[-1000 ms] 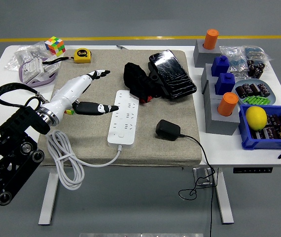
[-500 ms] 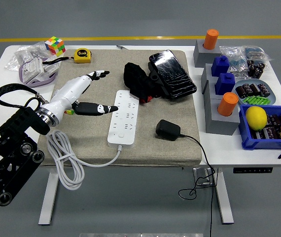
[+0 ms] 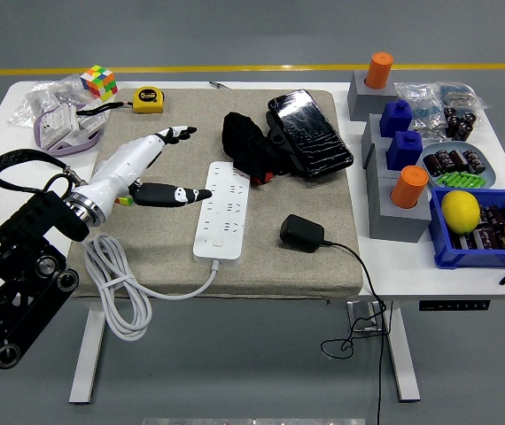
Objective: Pull the plug out and thorw away
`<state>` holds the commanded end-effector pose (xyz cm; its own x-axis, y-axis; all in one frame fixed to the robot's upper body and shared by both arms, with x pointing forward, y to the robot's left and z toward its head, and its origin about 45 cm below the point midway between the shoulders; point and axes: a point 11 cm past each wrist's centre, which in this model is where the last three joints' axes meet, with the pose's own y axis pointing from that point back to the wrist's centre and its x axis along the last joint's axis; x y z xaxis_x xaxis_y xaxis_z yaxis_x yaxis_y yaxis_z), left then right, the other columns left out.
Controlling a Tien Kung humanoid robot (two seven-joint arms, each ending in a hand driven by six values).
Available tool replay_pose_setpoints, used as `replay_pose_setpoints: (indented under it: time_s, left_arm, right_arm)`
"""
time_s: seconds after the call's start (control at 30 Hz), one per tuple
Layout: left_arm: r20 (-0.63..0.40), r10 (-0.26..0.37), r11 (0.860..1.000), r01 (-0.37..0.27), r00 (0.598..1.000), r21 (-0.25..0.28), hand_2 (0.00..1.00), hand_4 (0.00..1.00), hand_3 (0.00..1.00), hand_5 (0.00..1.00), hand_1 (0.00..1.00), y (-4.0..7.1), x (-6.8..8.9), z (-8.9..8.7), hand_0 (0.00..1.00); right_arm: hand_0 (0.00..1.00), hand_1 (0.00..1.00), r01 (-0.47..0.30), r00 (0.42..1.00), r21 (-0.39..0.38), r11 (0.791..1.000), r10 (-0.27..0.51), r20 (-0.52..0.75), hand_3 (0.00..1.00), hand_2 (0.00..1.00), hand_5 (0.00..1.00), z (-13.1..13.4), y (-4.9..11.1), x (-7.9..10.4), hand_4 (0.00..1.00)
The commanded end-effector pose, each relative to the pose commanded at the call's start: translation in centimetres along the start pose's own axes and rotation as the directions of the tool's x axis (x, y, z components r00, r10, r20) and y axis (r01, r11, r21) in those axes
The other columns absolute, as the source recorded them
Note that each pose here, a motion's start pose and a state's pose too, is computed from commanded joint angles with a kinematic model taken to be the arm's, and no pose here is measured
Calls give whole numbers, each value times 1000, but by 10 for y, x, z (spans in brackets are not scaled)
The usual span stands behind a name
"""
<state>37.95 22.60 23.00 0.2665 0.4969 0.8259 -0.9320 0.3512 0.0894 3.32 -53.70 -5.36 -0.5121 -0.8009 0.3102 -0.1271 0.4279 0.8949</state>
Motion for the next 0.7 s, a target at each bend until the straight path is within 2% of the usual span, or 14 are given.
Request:
replay_pose_setpoints:
  time_s: [0.7]
  left_arm:
    - [-16,-4,1000,4,1000,-10,900,998,914,499,869,-3,0,5,861]
  right_arm:
    - [571,660,-9,1000,-2,1000,9,1,577,665,475,0,0,2,995]
